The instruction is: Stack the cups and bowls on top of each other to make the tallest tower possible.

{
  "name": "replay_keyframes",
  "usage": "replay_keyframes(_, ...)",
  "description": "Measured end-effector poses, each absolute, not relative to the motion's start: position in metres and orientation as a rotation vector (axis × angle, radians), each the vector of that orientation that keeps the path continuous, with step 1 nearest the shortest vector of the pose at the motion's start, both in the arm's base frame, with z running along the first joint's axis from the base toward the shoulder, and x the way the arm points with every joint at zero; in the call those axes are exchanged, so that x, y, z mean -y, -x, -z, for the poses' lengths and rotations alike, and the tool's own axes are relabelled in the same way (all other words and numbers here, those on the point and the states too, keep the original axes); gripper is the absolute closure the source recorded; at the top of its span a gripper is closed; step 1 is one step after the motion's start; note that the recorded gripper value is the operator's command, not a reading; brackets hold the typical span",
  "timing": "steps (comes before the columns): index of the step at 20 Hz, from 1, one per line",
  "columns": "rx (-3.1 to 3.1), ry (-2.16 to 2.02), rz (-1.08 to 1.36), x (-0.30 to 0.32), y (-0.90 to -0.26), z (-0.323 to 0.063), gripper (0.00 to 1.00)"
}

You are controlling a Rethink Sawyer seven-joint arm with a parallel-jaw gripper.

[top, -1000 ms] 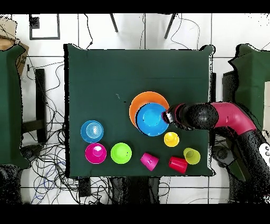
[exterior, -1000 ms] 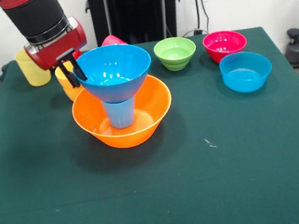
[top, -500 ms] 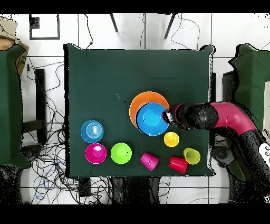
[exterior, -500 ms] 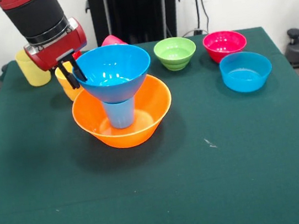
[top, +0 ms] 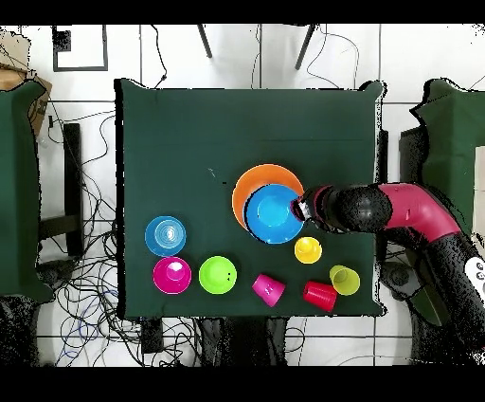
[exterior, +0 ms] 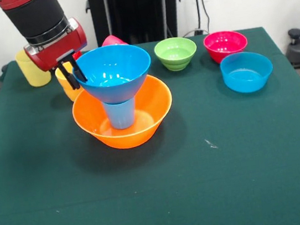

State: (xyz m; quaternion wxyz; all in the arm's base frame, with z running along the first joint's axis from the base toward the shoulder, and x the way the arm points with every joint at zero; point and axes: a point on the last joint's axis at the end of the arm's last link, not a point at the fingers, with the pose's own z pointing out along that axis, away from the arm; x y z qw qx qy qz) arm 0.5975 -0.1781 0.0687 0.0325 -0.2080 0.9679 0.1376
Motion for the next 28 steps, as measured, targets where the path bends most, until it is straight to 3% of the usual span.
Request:
replay_keyframes(24,-2.979,0.643,-0.420,0.1783,-0.5973,-0.0685,1.00)
replay_keyframes(25,-2.979,0.643,-0.420,0.1783,-0.5973,-0.0685,0.00)
replay_keyframes(28,-2.980,0.645,-0.418,0.1784,-0.5970,-0.0680,0.00)
